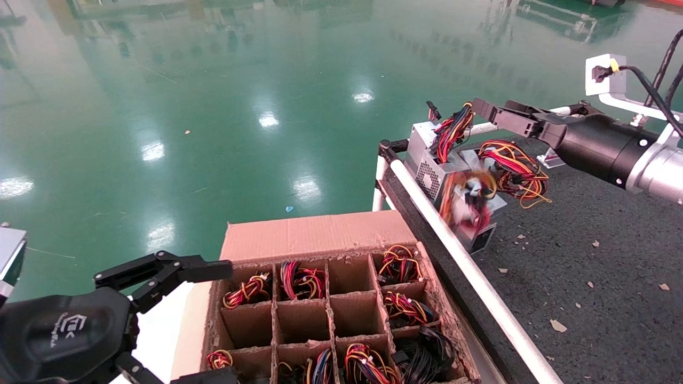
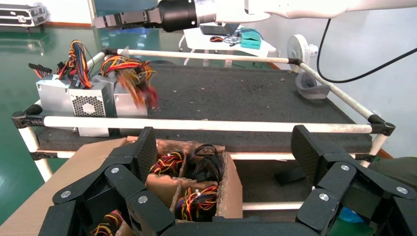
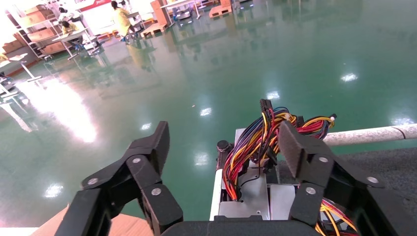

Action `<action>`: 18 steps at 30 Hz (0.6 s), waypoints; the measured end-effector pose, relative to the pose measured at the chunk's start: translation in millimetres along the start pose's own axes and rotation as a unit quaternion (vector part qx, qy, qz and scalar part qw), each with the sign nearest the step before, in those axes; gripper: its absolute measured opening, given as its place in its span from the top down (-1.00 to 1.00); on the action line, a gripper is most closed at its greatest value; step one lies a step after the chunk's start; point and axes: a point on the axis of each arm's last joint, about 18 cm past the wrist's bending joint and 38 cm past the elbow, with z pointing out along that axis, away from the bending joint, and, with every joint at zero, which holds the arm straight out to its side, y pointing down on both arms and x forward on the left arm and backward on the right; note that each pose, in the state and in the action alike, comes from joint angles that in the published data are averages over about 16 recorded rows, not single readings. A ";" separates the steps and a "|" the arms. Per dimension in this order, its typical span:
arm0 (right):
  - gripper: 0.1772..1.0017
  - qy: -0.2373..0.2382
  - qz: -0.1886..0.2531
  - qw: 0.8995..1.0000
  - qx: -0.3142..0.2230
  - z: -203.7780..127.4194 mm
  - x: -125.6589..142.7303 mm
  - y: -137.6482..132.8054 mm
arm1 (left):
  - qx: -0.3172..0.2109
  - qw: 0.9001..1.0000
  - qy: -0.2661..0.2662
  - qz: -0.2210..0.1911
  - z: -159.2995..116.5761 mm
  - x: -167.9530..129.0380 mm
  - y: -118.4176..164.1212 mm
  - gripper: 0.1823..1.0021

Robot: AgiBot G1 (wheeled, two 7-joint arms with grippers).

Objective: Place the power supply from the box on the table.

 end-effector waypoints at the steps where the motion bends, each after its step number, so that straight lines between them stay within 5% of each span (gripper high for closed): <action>1: -0.37 0.000 0.000 1.000 0.000 0.0 0.0 0.0 | 0.000 1.000 0.000 0.000 0.0 0.0 0.0 -1.00; 18: -0.93 -0.001 0.000 1.000 0.001 -0.5 -0.1 -0.2 | 0.000 1.000 0.000 0.000 0.0 0.0 0.0 -1.00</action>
